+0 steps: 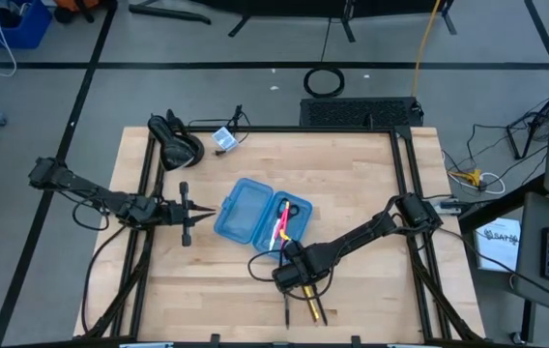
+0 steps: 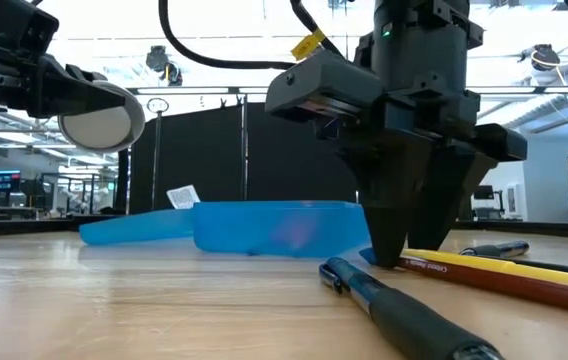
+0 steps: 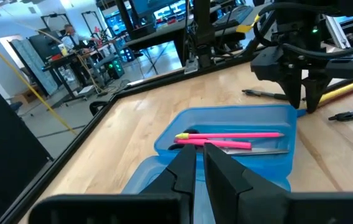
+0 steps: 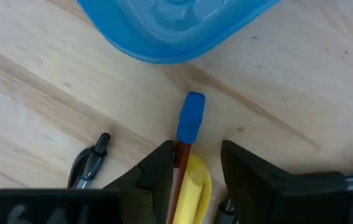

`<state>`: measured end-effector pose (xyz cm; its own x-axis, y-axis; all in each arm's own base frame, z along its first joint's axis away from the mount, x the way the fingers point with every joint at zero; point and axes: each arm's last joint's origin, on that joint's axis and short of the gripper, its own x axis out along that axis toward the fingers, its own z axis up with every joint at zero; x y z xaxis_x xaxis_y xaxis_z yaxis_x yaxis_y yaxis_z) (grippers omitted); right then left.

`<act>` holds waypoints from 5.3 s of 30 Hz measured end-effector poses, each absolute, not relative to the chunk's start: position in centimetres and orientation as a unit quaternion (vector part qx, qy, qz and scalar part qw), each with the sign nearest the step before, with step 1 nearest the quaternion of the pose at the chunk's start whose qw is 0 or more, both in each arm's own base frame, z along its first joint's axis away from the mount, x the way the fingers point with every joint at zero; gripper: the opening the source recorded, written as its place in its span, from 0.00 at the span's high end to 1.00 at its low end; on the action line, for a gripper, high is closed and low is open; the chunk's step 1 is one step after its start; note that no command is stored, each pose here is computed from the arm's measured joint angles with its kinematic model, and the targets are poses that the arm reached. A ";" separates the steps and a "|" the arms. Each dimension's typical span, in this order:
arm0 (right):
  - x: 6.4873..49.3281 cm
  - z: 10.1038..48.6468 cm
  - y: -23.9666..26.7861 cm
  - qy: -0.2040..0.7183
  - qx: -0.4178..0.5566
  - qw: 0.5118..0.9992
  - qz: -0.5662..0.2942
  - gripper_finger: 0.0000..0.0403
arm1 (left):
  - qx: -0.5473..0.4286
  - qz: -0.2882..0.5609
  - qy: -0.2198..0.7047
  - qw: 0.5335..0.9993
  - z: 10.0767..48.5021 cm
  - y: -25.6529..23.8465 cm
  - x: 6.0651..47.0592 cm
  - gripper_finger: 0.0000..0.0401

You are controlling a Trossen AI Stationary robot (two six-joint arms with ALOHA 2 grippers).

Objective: Pick & place school supplies into a supply box
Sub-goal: Put the brown pencil into the blue supply box, then put the bottom left black pen into the blue supply box

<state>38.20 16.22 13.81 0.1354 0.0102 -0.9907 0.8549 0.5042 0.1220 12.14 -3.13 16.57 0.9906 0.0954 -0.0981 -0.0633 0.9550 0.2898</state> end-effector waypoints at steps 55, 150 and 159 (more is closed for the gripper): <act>39.4 13.6 15.4 0.593 0.354 0.680 -0.245 0.97 | 0.128 0.039 0.067 0.989 16.3 -3.1 12.1 0.91; 37.9 14.2 -0.7 0.152 0.583 0.677 -0.424 0.86 | 0.109 0.031 0.062 0.992 16.4 -3.2 12.1 0.91; 38.5 15.0 -0.7 0.132 0.582 0.699 -0.394 0.82 | 0.102 0.031 0.062 0.992 16.4 -3.2 12.1 0.91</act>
<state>38.51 -0.65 14.99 0.6555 -0.3974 -0.6422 0.7036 0.0125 0.7105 12.13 -3.19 16.40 0.9904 0.0748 -0.1160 -0.0495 0.9770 0.2072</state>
